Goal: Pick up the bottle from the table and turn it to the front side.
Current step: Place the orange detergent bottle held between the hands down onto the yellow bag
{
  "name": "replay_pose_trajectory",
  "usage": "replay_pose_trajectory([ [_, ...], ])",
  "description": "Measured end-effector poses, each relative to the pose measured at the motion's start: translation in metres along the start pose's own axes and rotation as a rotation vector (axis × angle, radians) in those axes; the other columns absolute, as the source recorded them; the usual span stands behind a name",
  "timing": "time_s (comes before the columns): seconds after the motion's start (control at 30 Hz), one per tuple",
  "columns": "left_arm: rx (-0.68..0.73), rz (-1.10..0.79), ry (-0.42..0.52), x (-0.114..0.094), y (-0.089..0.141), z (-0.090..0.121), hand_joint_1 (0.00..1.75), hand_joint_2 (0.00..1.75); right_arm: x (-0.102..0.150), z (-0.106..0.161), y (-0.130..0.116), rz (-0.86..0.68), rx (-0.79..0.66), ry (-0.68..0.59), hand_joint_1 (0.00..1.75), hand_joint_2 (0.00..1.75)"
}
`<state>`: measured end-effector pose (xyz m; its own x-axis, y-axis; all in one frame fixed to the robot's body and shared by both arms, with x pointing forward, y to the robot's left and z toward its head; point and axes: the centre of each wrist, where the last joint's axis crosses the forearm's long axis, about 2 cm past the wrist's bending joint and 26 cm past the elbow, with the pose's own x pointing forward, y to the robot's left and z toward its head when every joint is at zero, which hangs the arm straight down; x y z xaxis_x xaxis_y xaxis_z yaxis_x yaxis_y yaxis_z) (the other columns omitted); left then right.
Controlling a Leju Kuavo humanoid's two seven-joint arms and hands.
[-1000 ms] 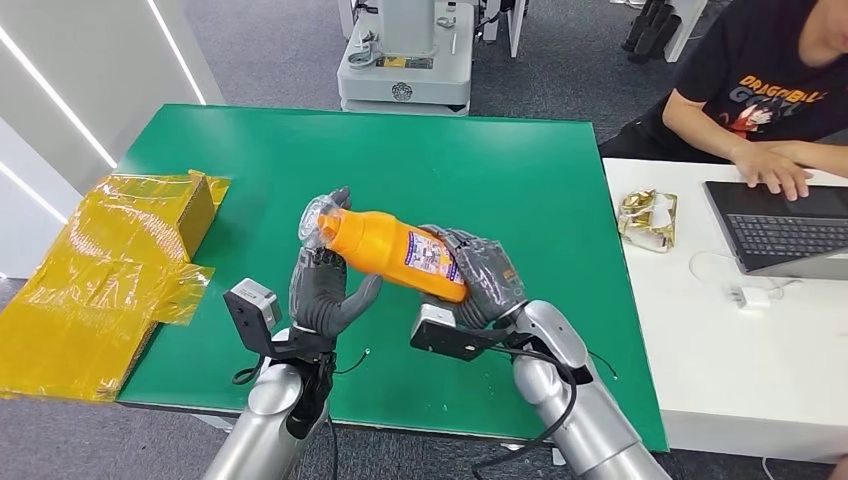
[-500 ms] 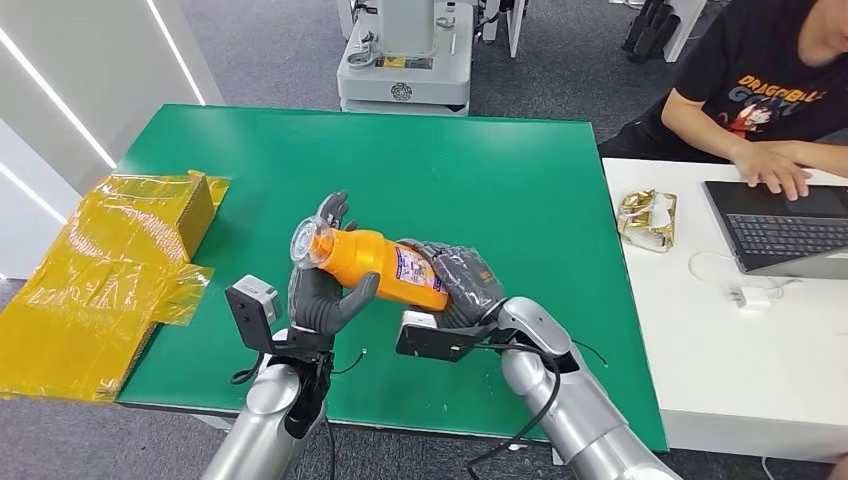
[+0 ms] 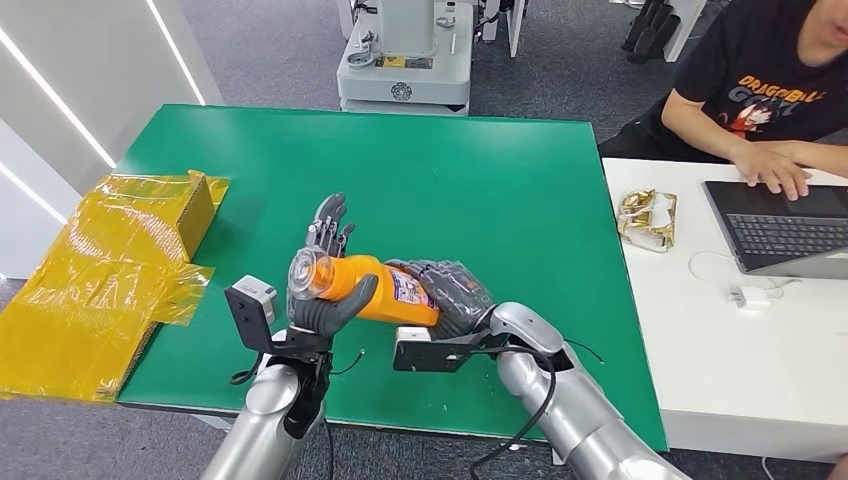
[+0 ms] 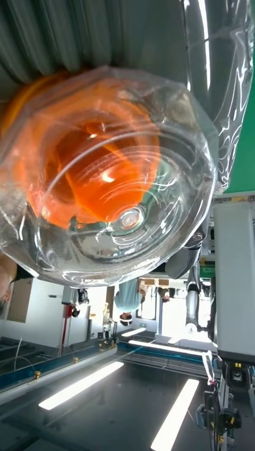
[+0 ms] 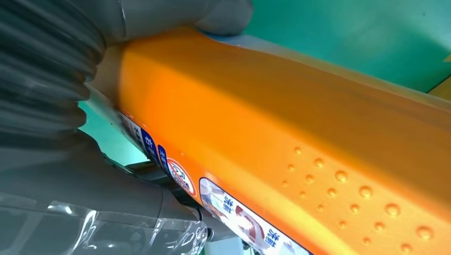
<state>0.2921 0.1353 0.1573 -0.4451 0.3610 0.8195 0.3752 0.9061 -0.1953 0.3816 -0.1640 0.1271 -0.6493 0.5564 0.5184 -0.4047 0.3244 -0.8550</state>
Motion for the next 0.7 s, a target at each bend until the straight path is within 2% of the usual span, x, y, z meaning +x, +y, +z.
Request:
replay_pose_trajectory([
  [0.07, 0.003, -0.001, 0.002, -0.0004, 0.0, 0.0006, 1.6, 1.75, 0.0, 0.0, 0.0007, -0.002, 0.003, 0.0, 1.75, 1.75],
  [0.17, 0.004, 0.0, 0.006, -0.001, 0.0, 0.0015, 1.75, 1.75, -0.0005, 0.0003, 0.0015, -0.004, 0.007, 0.001, 1.75, 1.75],
  [0.37, 0.006, 0.002, 0.01, -0.0017, -0.0002, 0.0032, 1.75, 1.75, -0.0012, 0.0008, 0.0022, -0.009, 0.002, 0.005, 1.74, 1.75],
  [0.53, 0.006, 0.002, 0.01, -0.0018, -0.0002, 0.0033, 1.75, 1.75, -0.0016, 0.0013, 0.0022, 0.001, -0.003, 0.013, 1.67, 1.75],
  [0.6, 0.006, 0.002, 0.009, -0.0018, -0.0004, 0.0032, 1.75, 1.75, -0.0014, 0.0013, 0.0027, 0.005, -0.007, 0.012, 1.5, 1.75],
  [0.7, 0.007, 0.004, 0.002, -0.0017, -0.0014, 0.0024, 1.75, 1.75, -0.0006, 0.0015, 0.0041, 0.026, -0.022, 0.024, 0.99, 1.75],
])
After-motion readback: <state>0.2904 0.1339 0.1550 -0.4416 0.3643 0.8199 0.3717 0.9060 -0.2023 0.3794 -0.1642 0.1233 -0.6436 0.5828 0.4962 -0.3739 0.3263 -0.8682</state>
